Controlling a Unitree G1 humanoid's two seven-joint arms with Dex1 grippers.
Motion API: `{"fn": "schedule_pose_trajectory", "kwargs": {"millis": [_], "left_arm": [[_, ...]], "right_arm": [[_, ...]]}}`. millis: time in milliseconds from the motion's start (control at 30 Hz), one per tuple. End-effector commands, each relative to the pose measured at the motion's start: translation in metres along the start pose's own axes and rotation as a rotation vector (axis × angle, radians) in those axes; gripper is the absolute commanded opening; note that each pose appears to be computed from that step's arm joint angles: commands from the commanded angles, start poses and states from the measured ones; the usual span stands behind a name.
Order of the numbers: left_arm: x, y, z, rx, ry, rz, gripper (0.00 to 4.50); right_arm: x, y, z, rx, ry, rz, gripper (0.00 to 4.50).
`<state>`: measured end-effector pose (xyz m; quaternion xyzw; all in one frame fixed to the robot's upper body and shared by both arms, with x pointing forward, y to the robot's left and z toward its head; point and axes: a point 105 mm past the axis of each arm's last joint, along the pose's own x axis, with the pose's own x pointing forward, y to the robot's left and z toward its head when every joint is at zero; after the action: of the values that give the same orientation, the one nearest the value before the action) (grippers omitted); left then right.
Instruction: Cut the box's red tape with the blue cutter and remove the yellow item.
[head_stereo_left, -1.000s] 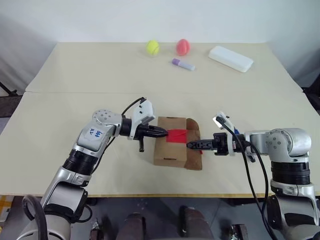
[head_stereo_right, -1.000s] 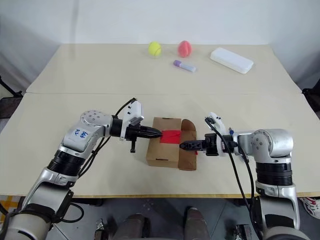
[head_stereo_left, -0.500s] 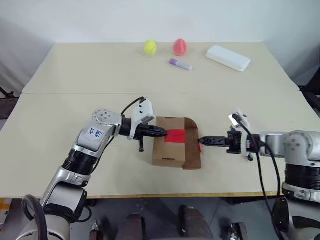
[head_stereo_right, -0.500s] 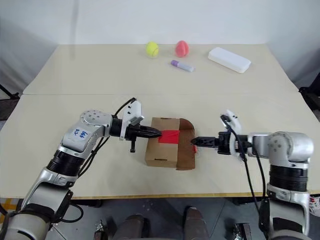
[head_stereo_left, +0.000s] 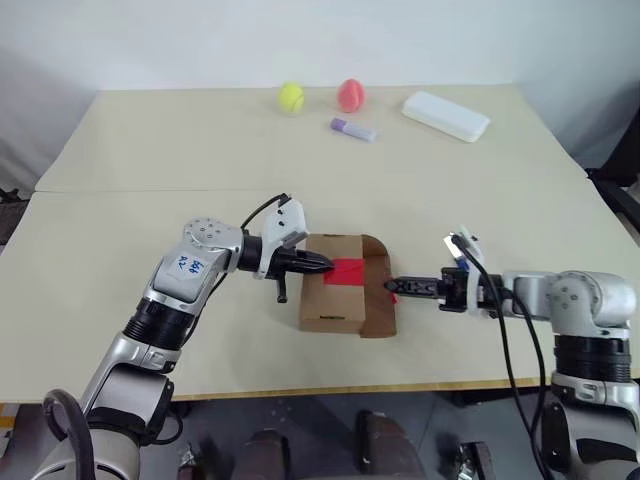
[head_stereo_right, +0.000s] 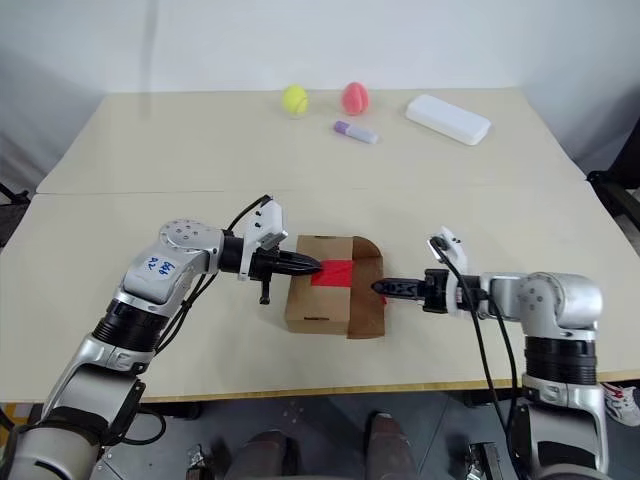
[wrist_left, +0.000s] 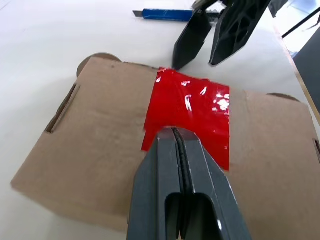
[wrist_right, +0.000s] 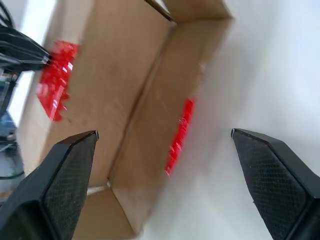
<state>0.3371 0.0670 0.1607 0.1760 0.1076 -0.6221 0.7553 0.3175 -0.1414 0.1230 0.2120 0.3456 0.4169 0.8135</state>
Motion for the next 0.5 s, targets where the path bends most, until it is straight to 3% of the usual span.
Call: {"fn": "schedule_pose_trajectory", "kwargs": {"millis": [33,500], "left_arm": [[0.001,-0.002,0.0,0.014,0.016,0.006,0.0],[0.0,0.0,-0.002,0.005,0.017,0.019,0.0]], "right_arm": [[0.02,0.003,-0.018,0.045,0.081,0.06,4.47],[0.041,0.016,-0.025,0.015,0.14,0.12,4.47]]}}
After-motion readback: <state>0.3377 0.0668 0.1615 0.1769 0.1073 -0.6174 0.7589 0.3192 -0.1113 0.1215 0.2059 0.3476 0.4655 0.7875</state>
